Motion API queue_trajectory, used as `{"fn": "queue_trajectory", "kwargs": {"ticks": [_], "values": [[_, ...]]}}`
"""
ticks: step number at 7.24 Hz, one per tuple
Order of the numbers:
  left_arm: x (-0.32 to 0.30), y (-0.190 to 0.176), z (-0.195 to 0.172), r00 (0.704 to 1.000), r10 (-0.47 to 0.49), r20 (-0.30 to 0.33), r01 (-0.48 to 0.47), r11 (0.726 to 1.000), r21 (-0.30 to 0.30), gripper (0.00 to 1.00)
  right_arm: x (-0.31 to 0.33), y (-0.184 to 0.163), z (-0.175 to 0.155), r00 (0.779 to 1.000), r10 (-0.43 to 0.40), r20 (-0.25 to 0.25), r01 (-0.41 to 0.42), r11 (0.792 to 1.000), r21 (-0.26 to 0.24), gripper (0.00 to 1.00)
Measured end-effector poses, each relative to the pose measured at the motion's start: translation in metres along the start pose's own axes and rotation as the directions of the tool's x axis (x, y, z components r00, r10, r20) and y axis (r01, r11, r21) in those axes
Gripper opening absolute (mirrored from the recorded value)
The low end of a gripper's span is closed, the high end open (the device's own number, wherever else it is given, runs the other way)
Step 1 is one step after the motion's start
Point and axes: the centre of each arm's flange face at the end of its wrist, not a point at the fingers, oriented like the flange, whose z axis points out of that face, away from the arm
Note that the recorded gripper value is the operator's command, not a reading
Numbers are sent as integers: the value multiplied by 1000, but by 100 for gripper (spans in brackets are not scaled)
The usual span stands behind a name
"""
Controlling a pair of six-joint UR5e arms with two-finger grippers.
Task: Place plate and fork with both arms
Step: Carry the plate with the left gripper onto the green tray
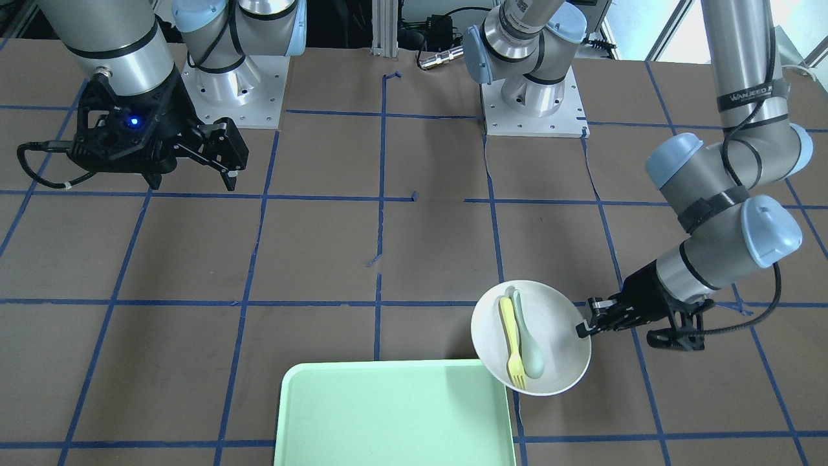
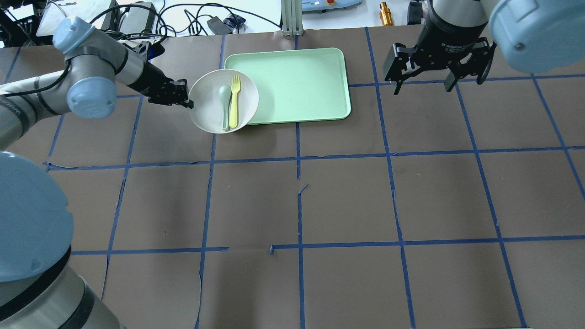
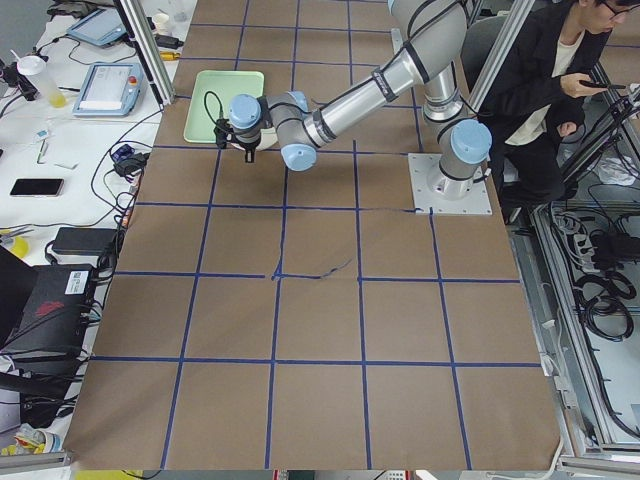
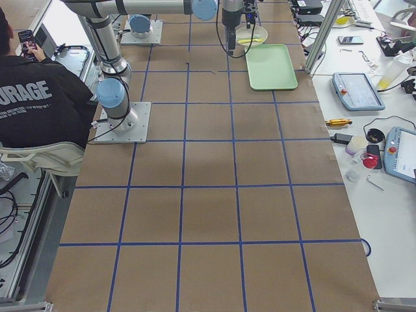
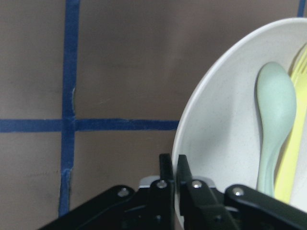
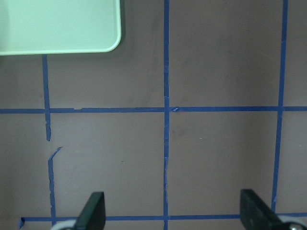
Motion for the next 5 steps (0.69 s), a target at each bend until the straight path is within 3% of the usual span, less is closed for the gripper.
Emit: {"fn": "queue_trajectory", "kwargs": {"ticks": [3,5], "values": [[75,-58,56,999,33,-6,-33,999,1,0,0,2,3,1000,-1,2,1,1000,-7,100],[99,-68,89,999,50,-10,-50,999,-17,0,-1,3,6,1000,-1,3,1,1000,-12,100]]}}
